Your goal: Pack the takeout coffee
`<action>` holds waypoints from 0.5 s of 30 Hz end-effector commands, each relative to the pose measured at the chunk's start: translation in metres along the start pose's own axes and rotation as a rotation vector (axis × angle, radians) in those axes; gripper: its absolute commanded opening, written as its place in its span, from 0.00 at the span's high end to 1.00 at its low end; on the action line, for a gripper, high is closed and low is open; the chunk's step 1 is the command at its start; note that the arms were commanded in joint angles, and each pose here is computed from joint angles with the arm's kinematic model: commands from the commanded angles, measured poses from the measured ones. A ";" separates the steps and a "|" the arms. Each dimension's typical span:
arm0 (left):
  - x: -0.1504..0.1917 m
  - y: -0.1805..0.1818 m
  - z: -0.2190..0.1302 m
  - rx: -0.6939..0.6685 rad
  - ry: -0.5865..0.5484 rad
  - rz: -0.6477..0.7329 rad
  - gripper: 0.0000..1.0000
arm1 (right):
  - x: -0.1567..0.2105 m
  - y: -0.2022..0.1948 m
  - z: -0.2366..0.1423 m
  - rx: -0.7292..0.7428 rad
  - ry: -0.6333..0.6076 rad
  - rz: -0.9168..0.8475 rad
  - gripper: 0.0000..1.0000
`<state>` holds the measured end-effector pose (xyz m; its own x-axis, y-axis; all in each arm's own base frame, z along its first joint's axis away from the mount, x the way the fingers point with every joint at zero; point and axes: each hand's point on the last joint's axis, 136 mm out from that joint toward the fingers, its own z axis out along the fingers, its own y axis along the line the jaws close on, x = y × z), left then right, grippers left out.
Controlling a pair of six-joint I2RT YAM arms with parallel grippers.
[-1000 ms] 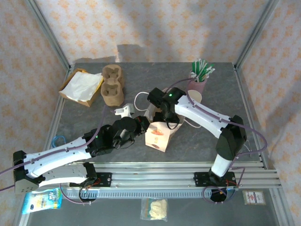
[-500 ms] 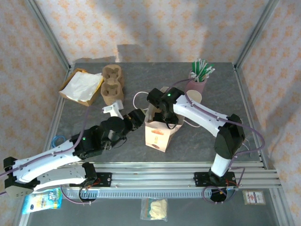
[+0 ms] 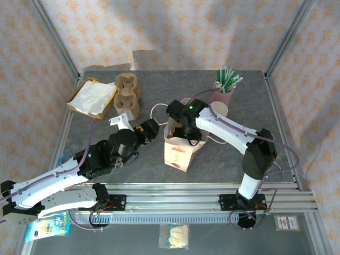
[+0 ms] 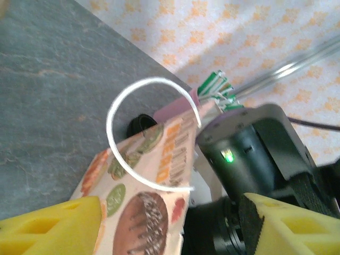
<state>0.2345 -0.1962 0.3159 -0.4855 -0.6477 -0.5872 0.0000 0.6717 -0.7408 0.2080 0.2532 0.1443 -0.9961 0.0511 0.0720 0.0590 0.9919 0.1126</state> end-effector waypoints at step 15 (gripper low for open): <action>-0.015 0.006 0.007 0.028 0.039 0.025 0.30 | -0.004 -0.035 0.040 0.218 0.044 -0.013 0.60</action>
<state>0.2472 -0.1829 0.3171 -0.5121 -0.6313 -0.5824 0.0116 0.6729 -0.7396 0.2094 0.2532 0.1408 -0.9966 0.0385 0.0724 0.0458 0.9937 0.1022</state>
